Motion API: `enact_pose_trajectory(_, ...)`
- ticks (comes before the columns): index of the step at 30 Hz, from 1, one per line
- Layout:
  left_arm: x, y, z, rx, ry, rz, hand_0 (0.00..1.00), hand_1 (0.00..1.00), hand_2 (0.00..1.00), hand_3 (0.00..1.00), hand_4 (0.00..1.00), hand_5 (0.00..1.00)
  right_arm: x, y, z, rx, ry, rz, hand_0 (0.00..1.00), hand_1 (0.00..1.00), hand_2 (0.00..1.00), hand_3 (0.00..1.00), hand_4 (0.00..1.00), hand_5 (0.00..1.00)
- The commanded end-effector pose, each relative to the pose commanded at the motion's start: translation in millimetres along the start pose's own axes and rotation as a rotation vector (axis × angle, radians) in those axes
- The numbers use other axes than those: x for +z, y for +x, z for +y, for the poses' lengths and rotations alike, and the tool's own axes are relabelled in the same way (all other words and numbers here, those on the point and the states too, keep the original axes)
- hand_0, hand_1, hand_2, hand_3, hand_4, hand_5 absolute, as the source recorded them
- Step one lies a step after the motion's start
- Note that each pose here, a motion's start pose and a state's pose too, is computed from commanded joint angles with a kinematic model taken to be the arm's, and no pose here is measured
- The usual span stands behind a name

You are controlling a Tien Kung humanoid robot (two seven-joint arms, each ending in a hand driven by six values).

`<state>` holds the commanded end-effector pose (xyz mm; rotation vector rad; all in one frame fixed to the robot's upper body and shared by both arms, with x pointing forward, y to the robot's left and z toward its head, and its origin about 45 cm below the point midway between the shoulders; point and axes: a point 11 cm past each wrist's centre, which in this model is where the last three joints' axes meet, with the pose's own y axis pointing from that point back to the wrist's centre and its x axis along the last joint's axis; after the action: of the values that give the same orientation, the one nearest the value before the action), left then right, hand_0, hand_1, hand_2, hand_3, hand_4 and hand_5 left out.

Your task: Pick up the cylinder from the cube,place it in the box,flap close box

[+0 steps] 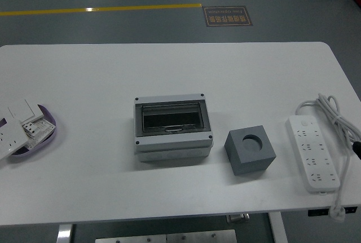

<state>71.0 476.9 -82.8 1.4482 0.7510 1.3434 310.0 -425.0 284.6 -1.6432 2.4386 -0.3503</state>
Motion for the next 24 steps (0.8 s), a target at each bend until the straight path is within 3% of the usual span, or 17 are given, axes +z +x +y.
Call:
enact_pose_trajectory(11,3.5,-4.7,-0.5,-0.008,-0.003,0.001,0.598,0.624,0.616,0.635,0.685,0.226,6.6,-16.4,-0.8,-0.037,-0.016,-0.02,0.708,0.604,0.6,0.623,0.718,0.14)
enact_pose_trajectory(24,6.9,-5.5,-0.6,-0.007,-0.01,0.0,0.599,0.624,0.617,0.636,0.683,0.223,5.3,-11.8,-1.2,-0.03,-0.012,-0.01,0.705,0.599,0.6,0.624,0.713,0.146)
